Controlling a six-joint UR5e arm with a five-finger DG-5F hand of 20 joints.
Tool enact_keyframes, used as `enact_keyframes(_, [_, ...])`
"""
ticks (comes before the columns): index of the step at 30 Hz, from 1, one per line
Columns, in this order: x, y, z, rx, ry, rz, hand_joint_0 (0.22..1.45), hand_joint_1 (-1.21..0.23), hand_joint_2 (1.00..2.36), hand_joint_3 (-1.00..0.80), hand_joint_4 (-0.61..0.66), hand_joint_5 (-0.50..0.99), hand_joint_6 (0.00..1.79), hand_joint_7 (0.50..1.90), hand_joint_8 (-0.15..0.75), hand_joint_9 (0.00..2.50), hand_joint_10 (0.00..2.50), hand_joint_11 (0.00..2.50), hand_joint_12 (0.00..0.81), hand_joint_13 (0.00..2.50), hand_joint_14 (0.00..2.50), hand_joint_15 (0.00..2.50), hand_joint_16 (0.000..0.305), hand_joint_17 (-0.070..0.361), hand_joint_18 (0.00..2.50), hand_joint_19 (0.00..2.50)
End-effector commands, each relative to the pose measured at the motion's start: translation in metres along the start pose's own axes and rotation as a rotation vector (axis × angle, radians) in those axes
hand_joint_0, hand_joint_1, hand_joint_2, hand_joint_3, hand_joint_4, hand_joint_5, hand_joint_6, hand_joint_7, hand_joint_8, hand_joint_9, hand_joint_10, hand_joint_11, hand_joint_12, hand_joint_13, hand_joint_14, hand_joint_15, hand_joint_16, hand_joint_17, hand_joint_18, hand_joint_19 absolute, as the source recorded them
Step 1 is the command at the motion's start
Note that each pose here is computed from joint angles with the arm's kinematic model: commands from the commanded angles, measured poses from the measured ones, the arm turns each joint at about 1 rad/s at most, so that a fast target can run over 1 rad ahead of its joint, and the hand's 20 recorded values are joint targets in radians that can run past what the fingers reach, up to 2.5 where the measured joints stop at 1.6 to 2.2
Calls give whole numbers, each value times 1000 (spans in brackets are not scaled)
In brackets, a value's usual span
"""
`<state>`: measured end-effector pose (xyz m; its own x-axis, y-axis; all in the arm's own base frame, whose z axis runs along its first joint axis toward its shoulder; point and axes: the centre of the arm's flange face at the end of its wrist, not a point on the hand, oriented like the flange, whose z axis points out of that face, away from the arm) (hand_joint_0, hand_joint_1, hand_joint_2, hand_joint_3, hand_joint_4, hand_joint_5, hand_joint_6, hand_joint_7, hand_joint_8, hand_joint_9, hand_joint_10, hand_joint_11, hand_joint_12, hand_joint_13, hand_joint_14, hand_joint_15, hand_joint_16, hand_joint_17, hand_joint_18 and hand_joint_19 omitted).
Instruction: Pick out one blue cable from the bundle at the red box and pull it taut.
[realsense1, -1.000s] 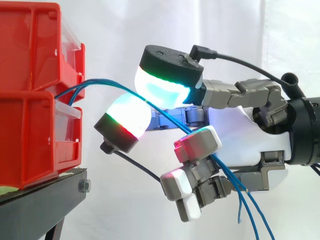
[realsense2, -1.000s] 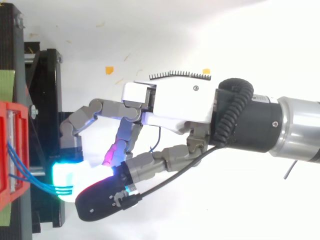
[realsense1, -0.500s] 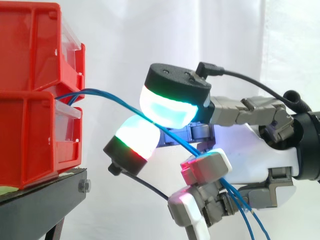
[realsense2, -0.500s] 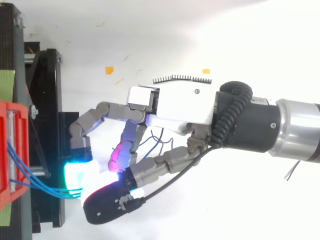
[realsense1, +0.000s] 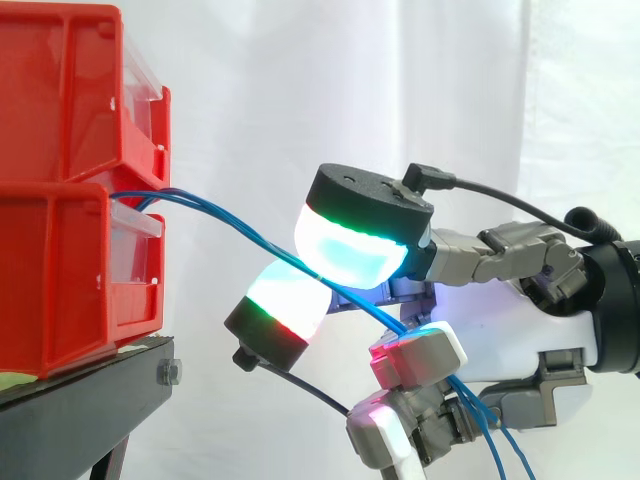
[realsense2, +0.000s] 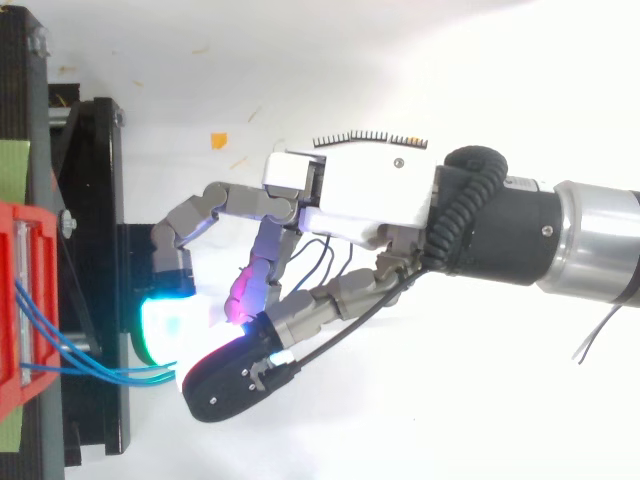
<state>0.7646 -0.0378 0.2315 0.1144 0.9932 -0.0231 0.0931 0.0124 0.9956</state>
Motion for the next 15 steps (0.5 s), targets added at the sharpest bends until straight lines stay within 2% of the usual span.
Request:
enact_keyframes(1, [-2,0,0,3,4,0,764,-937,1009,-391,-169,-72,948,1021,286,1455,37,952,351,1154,29,736,45,101,955,731])
enact_keyframes(4, [-4,0,0,5,7,1,747,-939,1009,-390,-144,-68,944,1009,286,1462,38,930,350,1159,29,741,45,101,968,736])
enact_keyframes(11, [-4,9,-3,-1,14,3,696,-933,1005,-429,-91,-64,936,976,293,1466,38,933,345,1160,27,728,45,101,969,720])
enact_keyframes(15, [-1,10,-7,24,20,-3,627,-855,1004,-446,-65,-57,924,1016,288,1473,38,923,352,1159,29,720,46,105,968,717])
